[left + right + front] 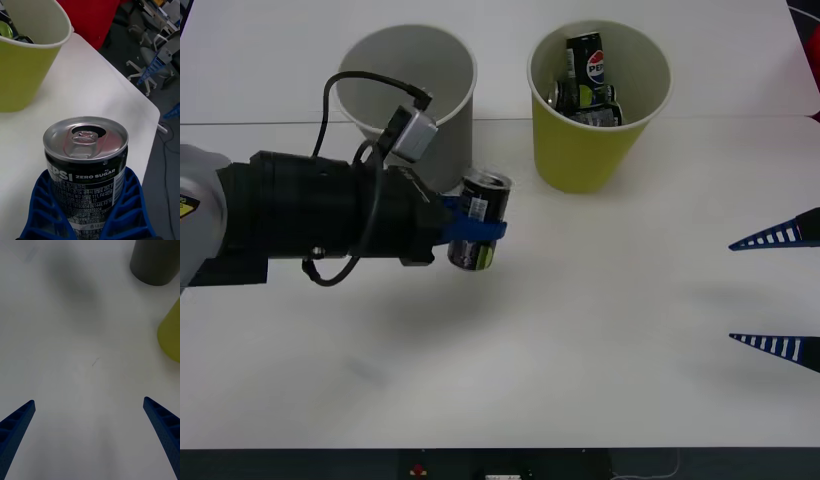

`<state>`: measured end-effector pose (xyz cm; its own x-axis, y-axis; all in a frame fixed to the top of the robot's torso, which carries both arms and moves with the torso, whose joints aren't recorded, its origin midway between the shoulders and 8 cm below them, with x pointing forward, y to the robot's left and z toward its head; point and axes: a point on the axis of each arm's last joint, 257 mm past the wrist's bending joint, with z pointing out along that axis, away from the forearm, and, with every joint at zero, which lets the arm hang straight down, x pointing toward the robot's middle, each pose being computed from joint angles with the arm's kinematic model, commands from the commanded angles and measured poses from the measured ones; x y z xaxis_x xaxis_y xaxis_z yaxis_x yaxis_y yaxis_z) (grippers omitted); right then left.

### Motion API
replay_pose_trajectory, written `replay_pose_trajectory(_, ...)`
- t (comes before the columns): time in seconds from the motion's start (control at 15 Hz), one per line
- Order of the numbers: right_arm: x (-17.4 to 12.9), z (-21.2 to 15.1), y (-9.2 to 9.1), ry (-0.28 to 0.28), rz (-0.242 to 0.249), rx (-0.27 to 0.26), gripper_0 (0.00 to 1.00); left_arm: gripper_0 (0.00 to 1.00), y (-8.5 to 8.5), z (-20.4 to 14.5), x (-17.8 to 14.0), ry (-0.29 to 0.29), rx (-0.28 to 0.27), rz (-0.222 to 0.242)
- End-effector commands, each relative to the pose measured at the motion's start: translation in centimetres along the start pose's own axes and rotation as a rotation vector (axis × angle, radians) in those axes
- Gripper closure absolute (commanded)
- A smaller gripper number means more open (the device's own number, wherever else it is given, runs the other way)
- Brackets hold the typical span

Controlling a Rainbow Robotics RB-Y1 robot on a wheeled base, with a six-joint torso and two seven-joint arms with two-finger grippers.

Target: Put the can into the green bin and the plastic bottle into the gray bin

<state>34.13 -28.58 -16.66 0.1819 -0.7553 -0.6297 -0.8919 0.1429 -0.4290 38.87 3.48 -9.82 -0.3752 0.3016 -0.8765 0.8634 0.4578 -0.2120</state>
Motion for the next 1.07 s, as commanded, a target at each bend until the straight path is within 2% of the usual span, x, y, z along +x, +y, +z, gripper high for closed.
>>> replay_pose_trajectory(0.07, 0.0, 0.0, 0.0, 0.000, 0.000, 0.000, 0.00, 1.00, 1.0, 1.3, -2.6, -0.013, -0.068, 0.035)
replay_pose_trajectory(0.2, 0.0, 0.0, 0.0, 0.000, 0.000, 0.000, 0.00, 1.00, 1.7, 2.5, -4.7, -0.032, -0.068, 0.040)
replay_pose_trajectory(0.4, 0.0, 0.0, 0.0, 0.000, 0.000, 0.000, 0.00, 1.00, 1.8, 4.8, -9.1, -0.052, -0.056, 0.075)
replay_pose_trajectory(0.53, 0.0, 0.0, 0.0, 0.000, 0.000, 0.000, 0.00, 1.00, 2.5, 6.2, -12.2, -0.052, -0.091, 0.131)
replay_pose_trajectory(0.73, 0.0, 0.0, 0.0, 0.000, 0.000, 0.000, 0.00, 1.00, 3.0, 8.1, -15.9, -0.040, -0.119, 0.182)
replay_pose_trajectory(1.07, 0.0, 0.0, 0.0, 0.000, 0.000, 0.000, 0.00, 1.00, 5.5, 12.9, -21.0, -0.050, -0.170, 0.172)
